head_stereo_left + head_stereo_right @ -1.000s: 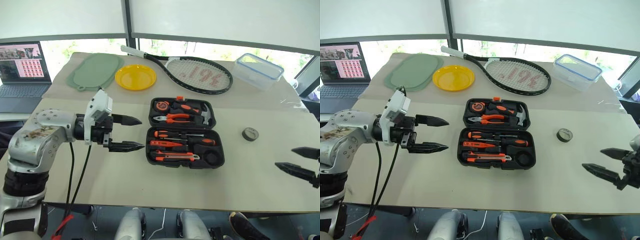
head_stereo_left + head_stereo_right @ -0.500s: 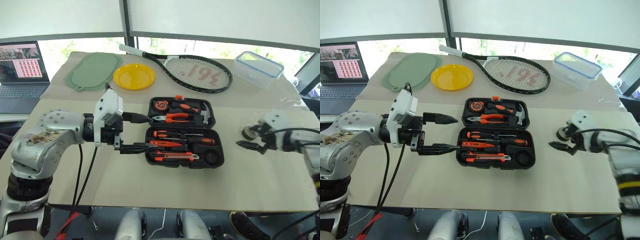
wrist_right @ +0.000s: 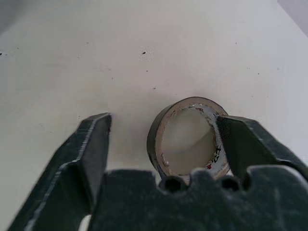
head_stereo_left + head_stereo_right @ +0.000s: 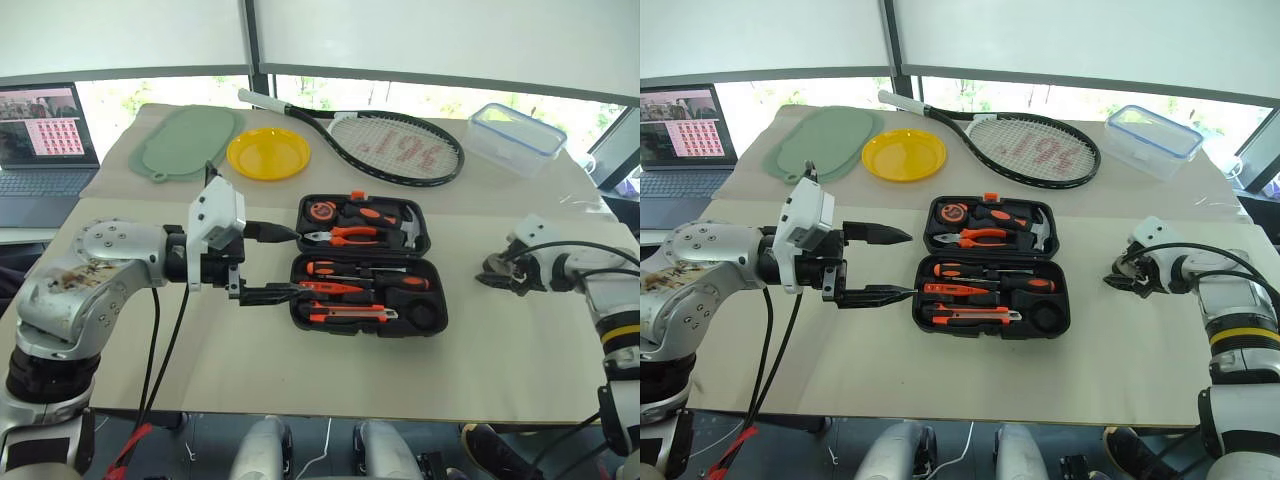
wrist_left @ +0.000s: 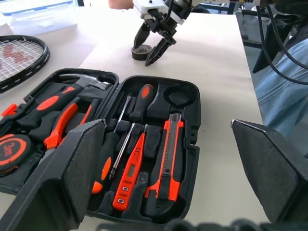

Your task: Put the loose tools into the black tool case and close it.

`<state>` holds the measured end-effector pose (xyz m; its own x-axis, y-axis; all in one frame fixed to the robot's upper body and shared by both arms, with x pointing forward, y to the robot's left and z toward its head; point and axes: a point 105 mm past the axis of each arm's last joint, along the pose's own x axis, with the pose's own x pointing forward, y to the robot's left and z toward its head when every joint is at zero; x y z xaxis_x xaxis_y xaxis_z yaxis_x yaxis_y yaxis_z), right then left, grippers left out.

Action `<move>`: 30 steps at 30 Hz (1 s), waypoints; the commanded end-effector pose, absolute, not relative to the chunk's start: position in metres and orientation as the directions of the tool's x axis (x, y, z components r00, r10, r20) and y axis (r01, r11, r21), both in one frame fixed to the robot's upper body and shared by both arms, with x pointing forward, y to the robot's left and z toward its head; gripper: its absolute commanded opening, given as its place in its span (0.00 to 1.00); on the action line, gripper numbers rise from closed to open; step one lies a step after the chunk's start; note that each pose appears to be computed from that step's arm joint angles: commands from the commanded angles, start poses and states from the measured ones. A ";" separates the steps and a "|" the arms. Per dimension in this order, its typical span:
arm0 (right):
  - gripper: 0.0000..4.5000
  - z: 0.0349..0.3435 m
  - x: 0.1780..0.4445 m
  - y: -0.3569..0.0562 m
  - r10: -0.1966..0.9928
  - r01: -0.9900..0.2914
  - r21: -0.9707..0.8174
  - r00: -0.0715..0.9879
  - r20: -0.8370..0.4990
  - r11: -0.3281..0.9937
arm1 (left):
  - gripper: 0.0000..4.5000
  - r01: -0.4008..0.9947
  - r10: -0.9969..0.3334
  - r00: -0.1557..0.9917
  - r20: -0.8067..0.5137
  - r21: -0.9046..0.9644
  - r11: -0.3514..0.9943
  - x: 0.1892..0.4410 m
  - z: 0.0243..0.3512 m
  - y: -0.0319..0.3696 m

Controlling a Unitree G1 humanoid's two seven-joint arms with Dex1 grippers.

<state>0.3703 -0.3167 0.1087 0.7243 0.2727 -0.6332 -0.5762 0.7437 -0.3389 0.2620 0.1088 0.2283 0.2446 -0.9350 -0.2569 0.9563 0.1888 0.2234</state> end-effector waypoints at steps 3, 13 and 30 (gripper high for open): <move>0.32 0.102 0.366 -0.319 0.290 -0.562 -0.272 0.712 -0.639 0.781 | 1.00 0.944 -0.938 0.242 -0.249 0.283 0.168 0.259 0.238 0.106; 0.02 0.177 0.319 -0.249 0.756 -0.815 -0.013 0.542 -0.367 0.579 | 1.00 0.946 -0.937 0.234 -0.259 0.283 0.158 0.260 0.234 0.106; 0.02 0.128 0.267 -0.164 0.719 -0.936 -0.224 0.352 -0.599 0.271 | 1.00 0.955 -0.951 0.205 -0.233 0.262 0.141 0.259 0.233 0.094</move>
